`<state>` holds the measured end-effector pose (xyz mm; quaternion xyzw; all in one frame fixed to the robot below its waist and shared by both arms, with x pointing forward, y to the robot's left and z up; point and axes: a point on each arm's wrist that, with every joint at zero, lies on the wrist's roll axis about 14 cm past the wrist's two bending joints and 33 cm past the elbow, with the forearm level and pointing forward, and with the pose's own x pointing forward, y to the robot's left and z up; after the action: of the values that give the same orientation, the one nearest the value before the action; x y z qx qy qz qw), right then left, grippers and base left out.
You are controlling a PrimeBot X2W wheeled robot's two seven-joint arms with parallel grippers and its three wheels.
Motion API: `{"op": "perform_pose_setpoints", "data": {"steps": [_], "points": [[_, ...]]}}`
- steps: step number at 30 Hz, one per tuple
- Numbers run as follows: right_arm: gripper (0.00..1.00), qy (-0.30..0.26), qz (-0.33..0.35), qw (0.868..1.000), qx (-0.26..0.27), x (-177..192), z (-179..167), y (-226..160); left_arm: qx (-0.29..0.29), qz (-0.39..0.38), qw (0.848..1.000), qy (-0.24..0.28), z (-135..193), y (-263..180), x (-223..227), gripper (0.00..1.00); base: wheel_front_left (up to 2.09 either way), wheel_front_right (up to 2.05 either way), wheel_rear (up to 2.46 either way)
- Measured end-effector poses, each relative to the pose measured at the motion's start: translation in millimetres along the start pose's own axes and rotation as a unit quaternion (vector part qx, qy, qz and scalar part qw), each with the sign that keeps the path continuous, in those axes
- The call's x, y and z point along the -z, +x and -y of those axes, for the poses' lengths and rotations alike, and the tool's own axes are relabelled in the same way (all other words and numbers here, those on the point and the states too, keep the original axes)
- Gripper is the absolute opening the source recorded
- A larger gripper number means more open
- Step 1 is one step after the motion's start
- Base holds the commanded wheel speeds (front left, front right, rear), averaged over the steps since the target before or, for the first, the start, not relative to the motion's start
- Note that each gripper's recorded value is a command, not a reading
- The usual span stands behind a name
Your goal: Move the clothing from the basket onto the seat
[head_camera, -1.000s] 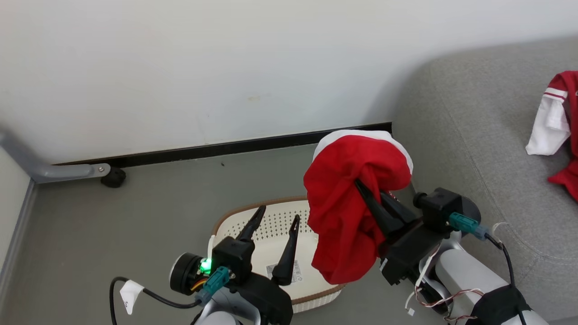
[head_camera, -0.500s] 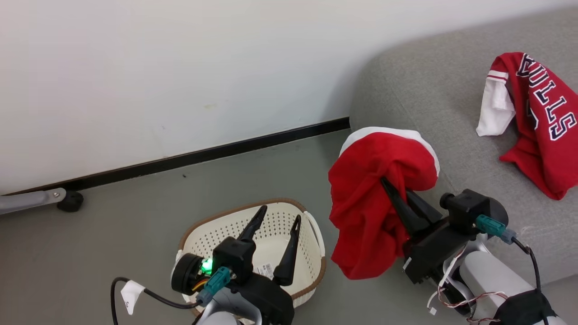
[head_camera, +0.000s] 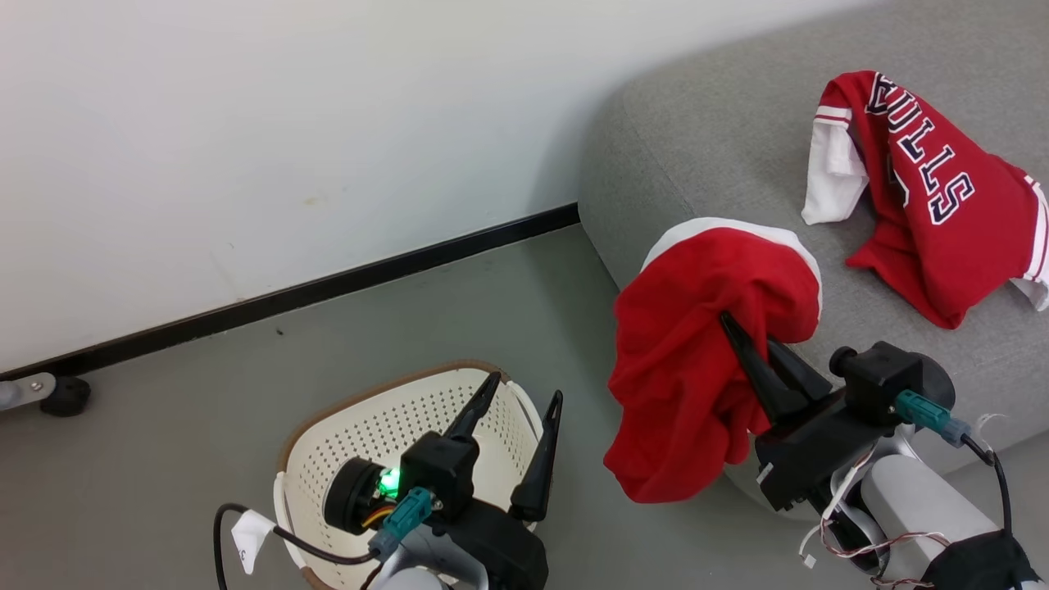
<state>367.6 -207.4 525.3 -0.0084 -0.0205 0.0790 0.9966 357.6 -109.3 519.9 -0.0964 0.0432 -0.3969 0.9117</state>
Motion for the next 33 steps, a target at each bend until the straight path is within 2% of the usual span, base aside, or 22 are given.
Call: {"op": "perform_pose_setpoints", "data": {"steps": [9,22,33], "points": [[0.0,-0.005,-0.01,0.999,0.034,7,22,-14,0.02,-0.011,1.0,-0.006,9,8,9,1.0,0.0,0.0,0.0],[0.0,0.0,-0.003,0.998,0.07,4,45,-12,0.026,-0.025,0.999,-0.016,9,12,19,1.0,0.0,0.0,0.0],[0.0,-0.047,0.055,0.989,0.127,-50,112,20,0.017,-0.053,0.998,-0.02,-12,14,39,1.0,0.0,0.0,0.0]]}}
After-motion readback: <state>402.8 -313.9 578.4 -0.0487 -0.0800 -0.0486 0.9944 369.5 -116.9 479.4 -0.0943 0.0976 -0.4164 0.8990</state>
